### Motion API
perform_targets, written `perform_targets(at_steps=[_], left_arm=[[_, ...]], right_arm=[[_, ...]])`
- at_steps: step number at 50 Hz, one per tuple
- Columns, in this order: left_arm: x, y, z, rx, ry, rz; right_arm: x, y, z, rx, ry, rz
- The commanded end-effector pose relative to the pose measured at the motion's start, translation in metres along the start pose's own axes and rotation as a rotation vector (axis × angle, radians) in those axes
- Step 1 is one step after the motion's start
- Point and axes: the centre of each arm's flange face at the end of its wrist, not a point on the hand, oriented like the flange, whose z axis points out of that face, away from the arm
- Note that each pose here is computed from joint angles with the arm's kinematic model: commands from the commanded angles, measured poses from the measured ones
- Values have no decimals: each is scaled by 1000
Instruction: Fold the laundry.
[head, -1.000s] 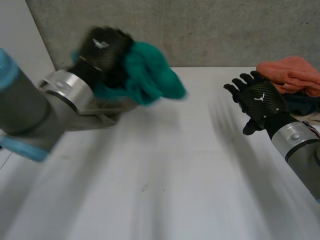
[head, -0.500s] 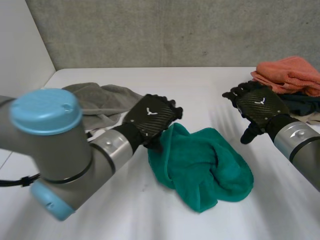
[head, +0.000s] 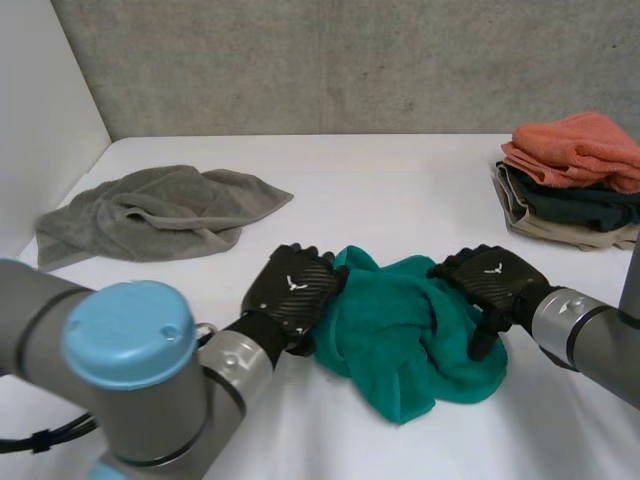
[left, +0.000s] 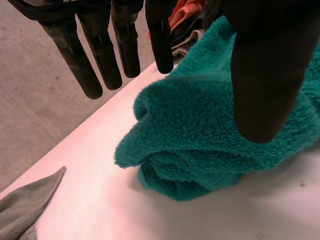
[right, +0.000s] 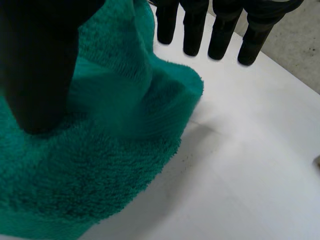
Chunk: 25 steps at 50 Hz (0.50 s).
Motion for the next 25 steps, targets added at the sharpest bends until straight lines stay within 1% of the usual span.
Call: perform_targets(at_steps=[1,5,7,9,10,12,13,14,16,17,18,20,21,22,25], left_arm=[[23,17,25,-22,47,21],[24,20,36,-24,29,22],[16,14,43,-4,-20,23],[7,7,49,20,-63,22],[-8,-1,58,53,-115,19],[-26,-13,69,98,-169,26],[-35,-19,74,122,-194,36],[-56,-36,83,180,-249,62],[-77,-59,90,252,-309,96],[-87,-71,92,288,-341,117],[-106,-92,96,356,-397,151],[-123,-112,97,421,-449,177],[-130,-121,97,455,-470,187],[-140,-139,94,527,-501,197],[-151,-160,87,625,-504,222]], right_arm=[[2,4,11,32,18,-12],[2,5,15,40,16,-15],[4,5,19,48,21,-33],[13,-3,26,89,50,-64],[17,-7,29,109,67,-77],[26,-19,34,159,101,-109],[36,-35,38,221,147,-142],[41,-45,39,257,172,-156],[50,-68,41,335,231,-192],[58,-91,41,417,299,-225],[61,-100,41,458,333,-237],[67,-119,40,546,401,-260],[73,-133,37,631,463,-282],[75,-141,34,675,489,-291],[72,-167,17,814,542,-308]])
